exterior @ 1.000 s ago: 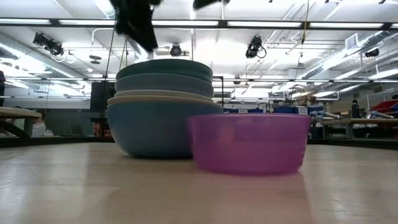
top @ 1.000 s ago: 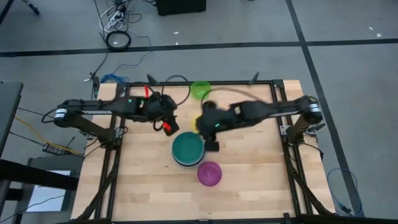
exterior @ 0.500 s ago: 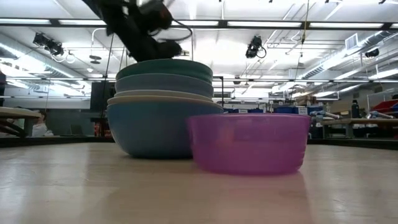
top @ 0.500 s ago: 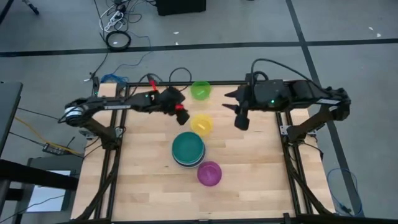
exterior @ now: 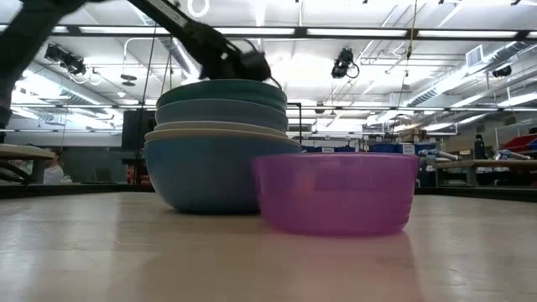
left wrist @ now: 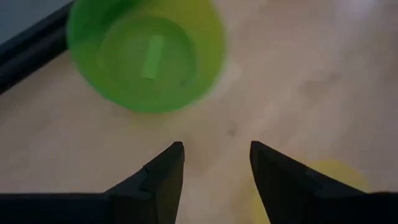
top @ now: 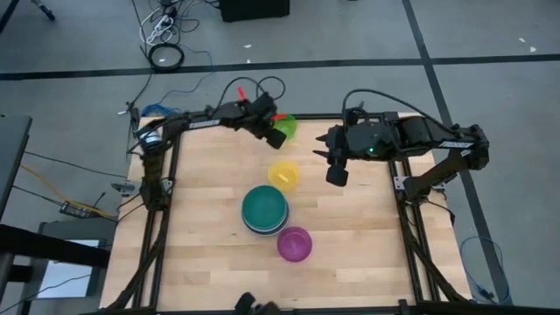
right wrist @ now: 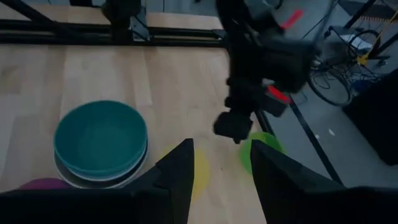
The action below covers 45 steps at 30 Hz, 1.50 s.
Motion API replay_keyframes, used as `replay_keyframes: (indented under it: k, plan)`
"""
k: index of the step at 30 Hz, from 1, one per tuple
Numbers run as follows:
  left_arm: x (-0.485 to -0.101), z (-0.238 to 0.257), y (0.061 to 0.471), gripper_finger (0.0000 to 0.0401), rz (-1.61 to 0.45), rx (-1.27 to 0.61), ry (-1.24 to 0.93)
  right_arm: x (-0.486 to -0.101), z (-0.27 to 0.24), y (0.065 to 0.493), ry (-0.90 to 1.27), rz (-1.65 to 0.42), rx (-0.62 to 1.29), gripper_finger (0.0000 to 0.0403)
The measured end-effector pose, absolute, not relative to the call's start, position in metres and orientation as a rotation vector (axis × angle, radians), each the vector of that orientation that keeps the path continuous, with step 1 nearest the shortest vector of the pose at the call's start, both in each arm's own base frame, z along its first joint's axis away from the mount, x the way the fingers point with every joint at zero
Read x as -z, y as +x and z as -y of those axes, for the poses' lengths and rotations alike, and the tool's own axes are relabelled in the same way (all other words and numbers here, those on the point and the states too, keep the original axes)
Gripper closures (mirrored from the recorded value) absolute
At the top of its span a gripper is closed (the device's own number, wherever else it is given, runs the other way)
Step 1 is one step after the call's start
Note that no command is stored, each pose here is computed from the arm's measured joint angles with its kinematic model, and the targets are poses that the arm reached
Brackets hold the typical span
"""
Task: Nest bowls inside each other
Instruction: Stack the light green bowl on top of the dark green bowl
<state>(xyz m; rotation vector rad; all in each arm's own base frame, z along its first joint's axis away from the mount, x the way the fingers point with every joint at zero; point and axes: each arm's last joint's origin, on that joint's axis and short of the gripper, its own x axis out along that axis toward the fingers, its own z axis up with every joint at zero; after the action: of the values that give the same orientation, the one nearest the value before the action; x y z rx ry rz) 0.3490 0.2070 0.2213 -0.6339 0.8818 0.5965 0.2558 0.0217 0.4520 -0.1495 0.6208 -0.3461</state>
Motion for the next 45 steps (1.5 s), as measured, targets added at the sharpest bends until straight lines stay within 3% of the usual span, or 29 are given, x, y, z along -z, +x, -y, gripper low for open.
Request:
replay_keyframes:
  k: [7, 21, 27, 31, 37, 45]
  plan:
    - [-0.204, -0.245, 0.356, 0.0208, -0.948, -0.664, -0.675, -0.452, -0.022, 0.255, -0.156, -0.628, 0.345, 0.0263]
    - [-0.195, -0.271, 0.344, 0.0208, -0.933, -0.726, -0.744, -0.453, -0.022, 0.257, -0.191, -0.618, 0.332, 0.0268]
    - [-0.170, -0.275, 0.350, 0.0210, -0.958, -0.697, -0.800, -0.454, -0.022, 0.258, -0.187, -0.601, 0.332, 0.0268]
    - [-0.158, -0.275, 0.354, 0.0245, -0.981, -0.673, -0.796, -0.454, -0.022, 0.258, -0.185, -0.598, 0.332, 0.0271]
    - [-0.162, -0.272, 0.355, 0.0383, -1.019, -0.535, -0.722, -0.455, -0.023, 0.258, -0.186, -0.595, 0.331, 0.0273]
    - [-0.188, -0.242, 0.364, 0.0396, -1.217, -0.367, -0.540, -0.453, -0.022, 0.257, -0.202, -0.611, 0.356, 0.0278]
